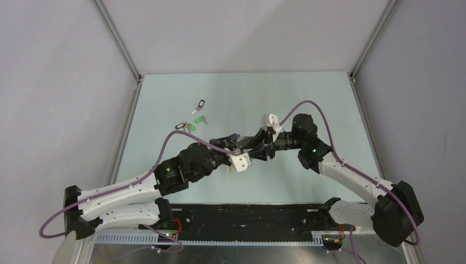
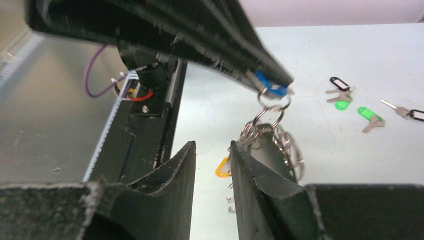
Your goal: Remove the keys from the keyring
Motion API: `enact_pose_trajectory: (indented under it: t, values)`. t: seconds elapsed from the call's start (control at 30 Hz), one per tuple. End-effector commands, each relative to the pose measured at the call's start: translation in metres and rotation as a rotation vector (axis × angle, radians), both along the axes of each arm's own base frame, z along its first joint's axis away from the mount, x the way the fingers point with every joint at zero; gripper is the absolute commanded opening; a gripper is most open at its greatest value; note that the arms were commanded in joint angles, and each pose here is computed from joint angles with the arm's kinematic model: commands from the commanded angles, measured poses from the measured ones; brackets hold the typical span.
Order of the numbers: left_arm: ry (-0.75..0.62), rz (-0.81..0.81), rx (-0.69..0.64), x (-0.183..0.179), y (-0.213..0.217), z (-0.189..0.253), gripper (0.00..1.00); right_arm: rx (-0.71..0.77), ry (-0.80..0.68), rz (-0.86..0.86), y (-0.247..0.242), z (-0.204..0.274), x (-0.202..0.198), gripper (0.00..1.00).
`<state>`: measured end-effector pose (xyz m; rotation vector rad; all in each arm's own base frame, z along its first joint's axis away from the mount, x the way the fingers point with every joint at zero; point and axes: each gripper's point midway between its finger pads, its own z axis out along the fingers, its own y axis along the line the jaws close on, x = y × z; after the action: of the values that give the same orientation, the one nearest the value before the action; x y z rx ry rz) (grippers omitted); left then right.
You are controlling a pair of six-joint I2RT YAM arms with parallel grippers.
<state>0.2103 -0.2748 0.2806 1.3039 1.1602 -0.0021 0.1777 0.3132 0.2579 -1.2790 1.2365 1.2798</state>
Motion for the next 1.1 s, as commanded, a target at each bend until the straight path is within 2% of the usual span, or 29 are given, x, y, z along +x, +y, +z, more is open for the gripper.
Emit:
enact_pose_trajectory:
  t: [0.0, 0.7, 1.07]
  values:
    - [-0.067, 0.01, -0.141, 0.001, 0.002, 0.041, 0.0, 0.036, -0.193, -0.049, -0.001, 0.004, 0.006, 0.36]
    - [-0.068, -0.005, -0.151, -0.002, 0.002, 0.043, 0.0, 0.199, -0.441, -0.192, -0.004, 0.033, 0.018, 0.35]
    - [-0.064, -0.018, -0.159, -0.004, 0.002, 0.044, 0.0, 0.264, -0.449, -0.196, 0.002, 0.039, 0.024, 0.32]
